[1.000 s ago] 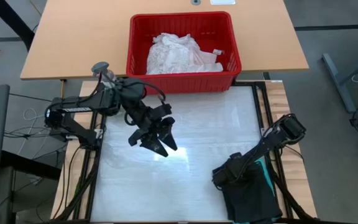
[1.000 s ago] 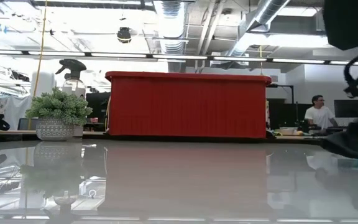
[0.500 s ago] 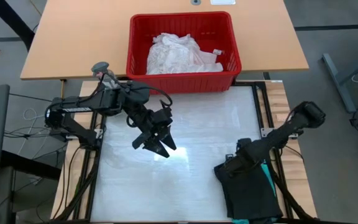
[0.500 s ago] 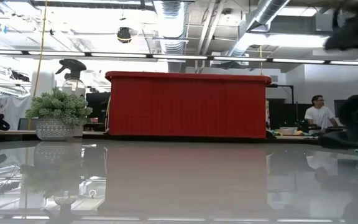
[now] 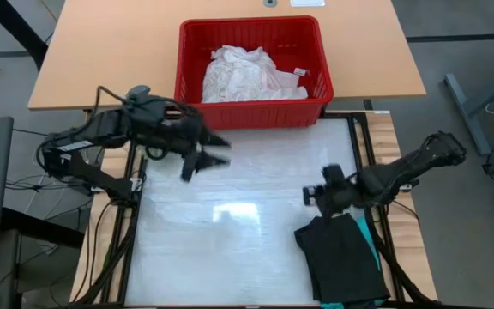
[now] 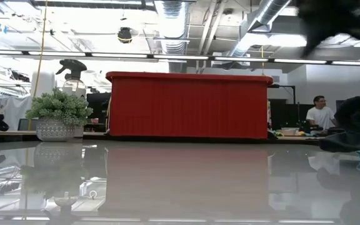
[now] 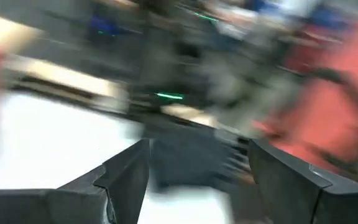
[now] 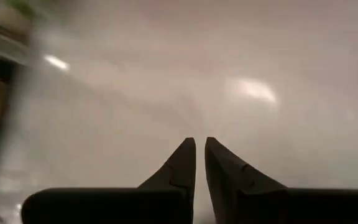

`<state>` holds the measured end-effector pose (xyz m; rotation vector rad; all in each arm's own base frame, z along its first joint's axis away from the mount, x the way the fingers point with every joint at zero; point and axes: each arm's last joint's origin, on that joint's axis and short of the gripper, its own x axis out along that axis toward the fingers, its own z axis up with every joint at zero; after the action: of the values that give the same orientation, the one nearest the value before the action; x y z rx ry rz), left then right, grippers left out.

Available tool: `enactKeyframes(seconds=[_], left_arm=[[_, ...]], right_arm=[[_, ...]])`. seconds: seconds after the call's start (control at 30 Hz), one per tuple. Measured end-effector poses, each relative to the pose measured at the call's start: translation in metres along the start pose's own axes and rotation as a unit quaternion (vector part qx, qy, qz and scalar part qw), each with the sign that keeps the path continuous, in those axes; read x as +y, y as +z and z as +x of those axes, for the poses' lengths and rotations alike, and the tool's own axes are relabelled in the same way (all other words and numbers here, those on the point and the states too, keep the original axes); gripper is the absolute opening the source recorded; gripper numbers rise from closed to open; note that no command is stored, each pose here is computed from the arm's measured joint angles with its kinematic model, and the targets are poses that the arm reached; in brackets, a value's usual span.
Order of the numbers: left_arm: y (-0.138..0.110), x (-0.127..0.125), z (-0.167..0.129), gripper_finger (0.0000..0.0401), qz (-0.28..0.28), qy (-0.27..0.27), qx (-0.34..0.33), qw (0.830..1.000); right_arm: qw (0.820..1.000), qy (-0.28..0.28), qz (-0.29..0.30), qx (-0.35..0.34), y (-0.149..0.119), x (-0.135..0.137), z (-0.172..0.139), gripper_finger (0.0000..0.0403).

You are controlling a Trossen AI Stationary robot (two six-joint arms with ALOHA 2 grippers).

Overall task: Fold Laundry from Bin
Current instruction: Fold the white t-shirt

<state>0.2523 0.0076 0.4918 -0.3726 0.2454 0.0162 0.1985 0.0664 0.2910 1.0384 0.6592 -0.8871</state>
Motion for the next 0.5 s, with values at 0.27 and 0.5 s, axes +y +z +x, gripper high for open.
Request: enactKeyframes(seconds=[0.27, 0.5], left_arm=[[0.022, 0.068, -0.012, 0.0255, 0.002, 0.125, -0.041, 0.991], [0.038, 0.171, -0.027, 0.0255, -0.003, 0.208, -0.046, 0.977]], right_arm=[[0.94, 0.164, -0.128, -0.269, 0.094, 0.035, -0.019, 0.0063], [0.857, 0.108, -0.182, -0.47, 0.171, 0.031, -0.03, 0.0063]])
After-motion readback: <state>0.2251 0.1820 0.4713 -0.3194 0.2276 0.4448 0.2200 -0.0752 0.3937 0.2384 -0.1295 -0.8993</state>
